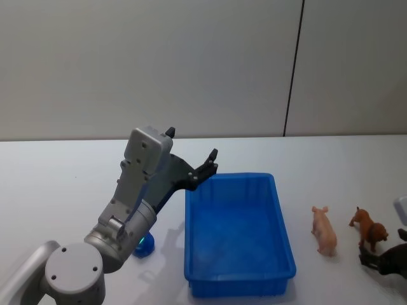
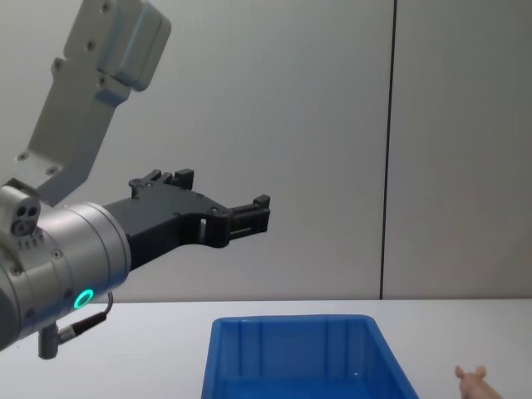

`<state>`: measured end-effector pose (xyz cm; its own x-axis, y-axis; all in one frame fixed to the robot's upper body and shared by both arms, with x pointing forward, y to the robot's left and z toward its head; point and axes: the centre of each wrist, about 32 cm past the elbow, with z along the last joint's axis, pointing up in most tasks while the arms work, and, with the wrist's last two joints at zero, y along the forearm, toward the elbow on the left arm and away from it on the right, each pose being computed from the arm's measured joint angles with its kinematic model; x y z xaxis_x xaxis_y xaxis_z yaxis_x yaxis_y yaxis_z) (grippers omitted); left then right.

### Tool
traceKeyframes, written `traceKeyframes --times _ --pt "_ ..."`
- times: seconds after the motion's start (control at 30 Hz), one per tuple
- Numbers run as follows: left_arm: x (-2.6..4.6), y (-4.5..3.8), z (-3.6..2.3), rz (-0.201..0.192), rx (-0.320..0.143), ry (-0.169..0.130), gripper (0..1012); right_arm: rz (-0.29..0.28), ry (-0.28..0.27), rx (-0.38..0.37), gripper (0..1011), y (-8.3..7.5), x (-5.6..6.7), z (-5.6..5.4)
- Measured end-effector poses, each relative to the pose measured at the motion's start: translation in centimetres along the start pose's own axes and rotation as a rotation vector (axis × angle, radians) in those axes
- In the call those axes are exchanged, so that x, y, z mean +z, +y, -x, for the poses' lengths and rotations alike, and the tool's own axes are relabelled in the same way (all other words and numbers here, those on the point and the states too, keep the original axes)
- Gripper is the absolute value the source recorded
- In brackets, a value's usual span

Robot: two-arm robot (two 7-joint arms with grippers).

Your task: Pick up the two dolls from the table and place them into the box.

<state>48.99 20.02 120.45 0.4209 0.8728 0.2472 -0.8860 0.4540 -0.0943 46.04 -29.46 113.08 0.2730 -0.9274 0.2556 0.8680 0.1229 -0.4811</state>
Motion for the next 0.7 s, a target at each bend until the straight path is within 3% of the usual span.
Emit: traceKeyframes --times 0.43,0.7 --pt "0.0 0.0 0.0 0.0 0.0 0.0 1003 -0.011 -0.002 0.014 1001 1.1 0.1 0.4" --pt "0.0 0.0 0.0 0.0 0.0 0.0 1003 -0.065 -0.008 0.016 1001 1.9 0.4 0.8"
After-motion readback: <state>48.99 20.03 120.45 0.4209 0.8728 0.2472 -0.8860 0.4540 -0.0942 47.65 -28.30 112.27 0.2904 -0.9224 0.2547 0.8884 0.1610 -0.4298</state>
